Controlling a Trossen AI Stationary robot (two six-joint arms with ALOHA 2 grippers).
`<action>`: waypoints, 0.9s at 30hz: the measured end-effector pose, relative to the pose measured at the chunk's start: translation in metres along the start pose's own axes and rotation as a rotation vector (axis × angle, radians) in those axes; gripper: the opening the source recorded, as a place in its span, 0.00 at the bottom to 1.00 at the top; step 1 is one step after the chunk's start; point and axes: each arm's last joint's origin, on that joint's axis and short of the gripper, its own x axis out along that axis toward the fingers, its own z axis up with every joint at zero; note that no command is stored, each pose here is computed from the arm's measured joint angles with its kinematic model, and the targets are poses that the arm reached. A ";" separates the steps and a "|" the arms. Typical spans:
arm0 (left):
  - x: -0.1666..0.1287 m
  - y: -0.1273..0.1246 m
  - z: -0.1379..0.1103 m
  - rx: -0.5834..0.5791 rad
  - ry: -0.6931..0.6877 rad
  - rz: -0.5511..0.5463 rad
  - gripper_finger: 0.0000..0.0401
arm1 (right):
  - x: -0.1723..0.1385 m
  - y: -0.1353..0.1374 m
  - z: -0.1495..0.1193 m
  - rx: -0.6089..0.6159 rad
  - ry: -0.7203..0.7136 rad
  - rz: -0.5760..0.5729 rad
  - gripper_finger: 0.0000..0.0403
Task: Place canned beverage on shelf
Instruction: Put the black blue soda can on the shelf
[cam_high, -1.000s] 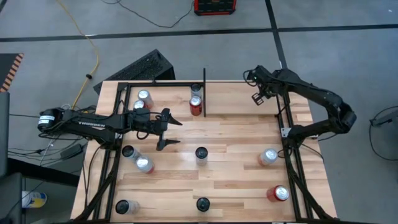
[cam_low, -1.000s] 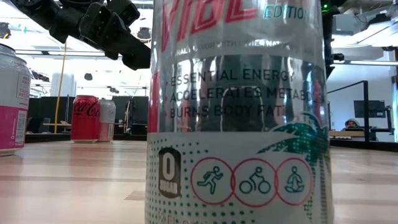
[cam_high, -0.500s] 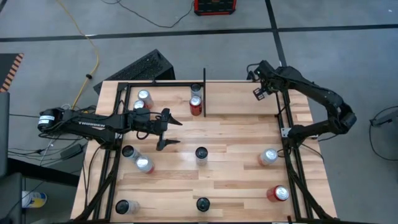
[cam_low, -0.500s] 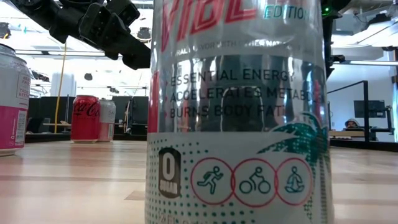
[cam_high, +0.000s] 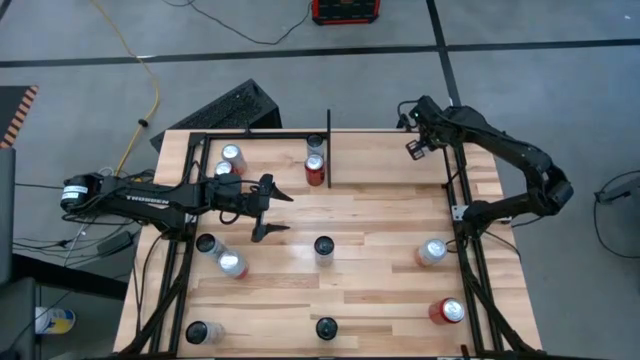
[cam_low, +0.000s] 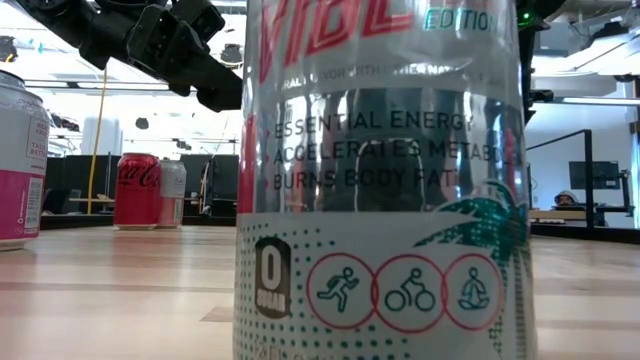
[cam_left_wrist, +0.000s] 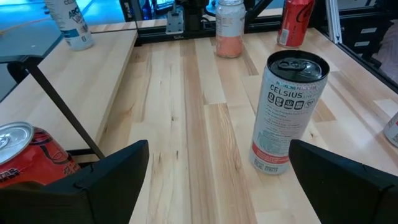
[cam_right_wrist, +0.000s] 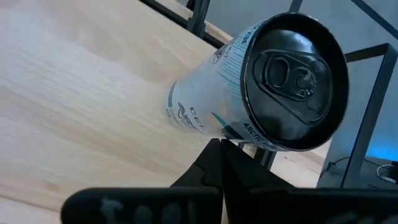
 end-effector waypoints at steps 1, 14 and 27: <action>0.000 0.000 0.000 0.000 0.000 0.000 0.93 | 0.000 0.000 0.000 0.000 -0.002 0.000 0.05; 0.000 0.000 0.000 0.003 0.000 0.000 0.93 | 0.047 0.019 0.013 -0.095 0.149 -0.075 0.05; 0.000 0.001 0.000 0.003 0.003 0.020 0.93 | 0.055 0.018 0.017 -0.094 0.149 -0.133 0.05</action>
